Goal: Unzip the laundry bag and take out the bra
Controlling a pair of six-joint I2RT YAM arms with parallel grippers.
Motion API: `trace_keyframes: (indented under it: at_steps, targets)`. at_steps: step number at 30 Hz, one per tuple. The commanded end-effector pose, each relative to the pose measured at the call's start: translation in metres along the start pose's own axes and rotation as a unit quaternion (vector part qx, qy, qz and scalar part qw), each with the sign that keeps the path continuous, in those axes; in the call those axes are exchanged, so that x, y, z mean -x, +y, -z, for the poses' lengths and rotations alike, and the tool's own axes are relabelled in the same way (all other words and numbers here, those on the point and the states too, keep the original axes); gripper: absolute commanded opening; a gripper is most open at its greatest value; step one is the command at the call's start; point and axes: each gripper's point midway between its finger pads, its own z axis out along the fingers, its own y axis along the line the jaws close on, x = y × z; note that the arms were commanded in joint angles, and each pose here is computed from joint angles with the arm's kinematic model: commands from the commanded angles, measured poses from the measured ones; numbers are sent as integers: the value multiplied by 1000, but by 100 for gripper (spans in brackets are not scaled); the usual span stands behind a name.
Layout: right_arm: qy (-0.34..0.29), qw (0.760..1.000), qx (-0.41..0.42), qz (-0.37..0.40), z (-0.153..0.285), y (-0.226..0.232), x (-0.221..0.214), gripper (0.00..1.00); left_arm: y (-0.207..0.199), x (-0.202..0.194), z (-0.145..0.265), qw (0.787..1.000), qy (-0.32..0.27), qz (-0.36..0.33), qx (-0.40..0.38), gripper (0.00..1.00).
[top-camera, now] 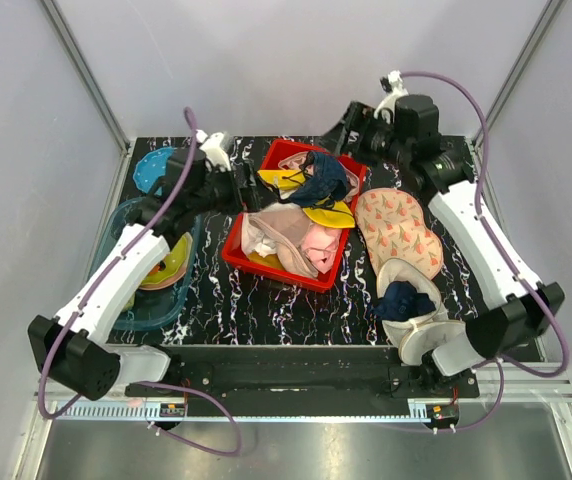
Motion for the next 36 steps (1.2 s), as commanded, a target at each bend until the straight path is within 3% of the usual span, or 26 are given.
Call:
trace_keyframes:
  at_steps: [1, 5, 10, 14, 19, 28, 36]
  targets:
    - [-24, 993, -111, 36, 52, -39, -17, 86, -49, -10, -9, 995, 9, -78, -68, 98]
    - [-46, 973, -224, 36, 112, -85, -42, 86, -101, -71, -21, 977, 89, -128, -145, 98]
    - [-57, 929, -363, -43, 197, -147, -93, 83, -143, -149, -35, 945, 189, -154, -217, 97]
    - [-76, 903, -410, -107, 231, -169, -113, 85, -179, -191, -50, 921, 234, -176, -257, 97]
    - [-87, 882, -447, -118, 249, -176, -106, 92, -201, -214, -74, 912, 260, -170, -267, 96]
    - [-85, 885, -441, -120, 250, -174, -87, 94, -215, -234, -130, 927, 247, -182, -216, 95]
    - [-113, 893, -420, -116, 258, -158, -64, 94, -227, -269, -161, 920, 266, -189, -215, 88]
